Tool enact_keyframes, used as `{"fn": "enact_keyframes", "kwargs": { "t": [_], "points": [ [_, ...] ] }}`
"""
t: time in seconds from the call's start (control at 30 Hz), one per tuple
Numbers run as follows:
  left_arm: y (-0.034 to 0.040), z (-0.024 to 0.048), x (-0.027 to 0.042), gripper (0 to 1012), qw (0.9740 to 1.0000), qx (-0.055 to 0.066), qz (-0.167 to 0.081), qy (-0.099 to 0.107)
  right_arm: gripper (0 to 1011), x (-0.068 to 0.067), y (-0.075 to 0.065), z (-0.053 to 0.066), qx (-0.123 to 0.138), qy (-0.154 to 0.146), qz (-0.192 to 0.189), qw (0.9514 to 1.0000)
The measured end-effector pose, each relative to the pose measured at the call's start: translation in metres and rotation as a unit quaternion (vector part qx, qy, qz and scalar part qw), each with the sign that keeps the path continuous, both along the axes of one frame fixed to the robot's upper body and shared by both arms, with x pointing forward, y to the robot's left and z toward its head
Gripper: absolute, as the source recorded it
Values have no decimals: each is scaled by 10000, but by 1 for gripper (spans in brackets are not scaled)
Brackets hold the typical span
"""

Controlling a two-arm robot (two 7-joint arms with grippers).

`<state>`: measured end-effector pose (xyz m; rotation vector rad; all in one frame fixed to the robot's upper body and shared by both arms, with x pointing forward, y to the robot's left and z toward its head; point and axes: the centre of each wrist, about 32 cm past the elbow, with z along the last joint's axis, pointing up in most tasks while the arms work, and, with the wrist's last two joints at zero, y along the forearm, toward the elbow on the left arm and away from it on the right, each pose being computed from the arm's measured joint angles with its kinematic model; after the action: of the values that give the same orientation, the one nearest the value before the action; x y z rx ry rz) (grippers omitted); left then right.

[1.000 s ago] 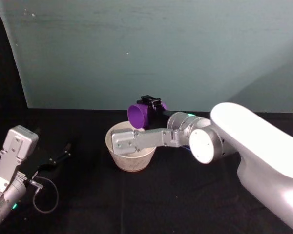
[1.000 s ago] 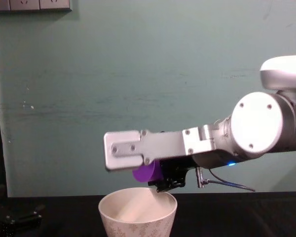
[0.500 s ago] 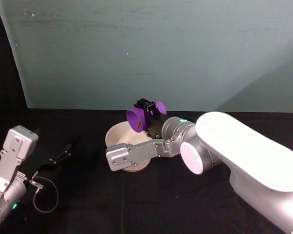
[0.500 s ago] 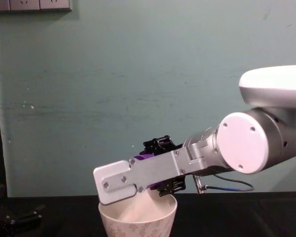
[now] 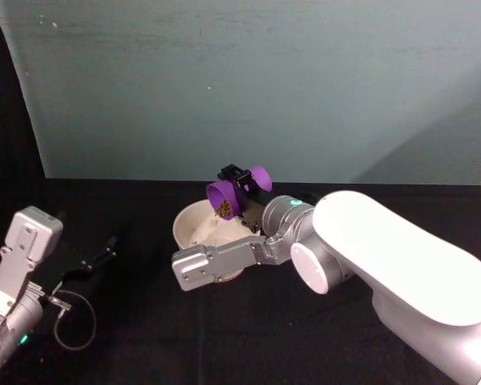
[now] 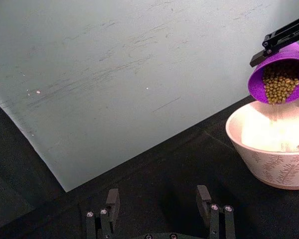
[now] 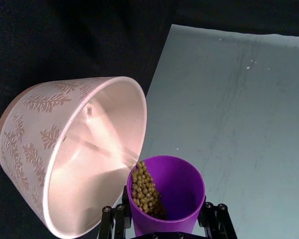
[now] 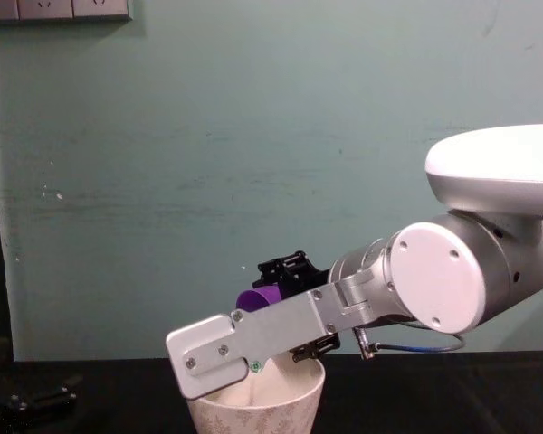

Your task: Pick up the cup and pour the mung beans from the cup into the bowl.

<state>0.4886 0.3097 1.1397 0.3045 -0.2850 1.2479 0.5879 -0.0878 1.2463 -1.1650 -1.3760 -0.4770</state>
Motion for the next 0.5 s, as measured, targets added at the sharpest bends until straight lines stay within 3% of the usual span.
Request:
{"fn": "enact_keyframes", "kwargs": {
  "t": [0.5],
  "points": [
    [0,0,0,1011,10000,0,0,0,724,-41,52,-39,-333,-178,79,9993]
  ]
}}
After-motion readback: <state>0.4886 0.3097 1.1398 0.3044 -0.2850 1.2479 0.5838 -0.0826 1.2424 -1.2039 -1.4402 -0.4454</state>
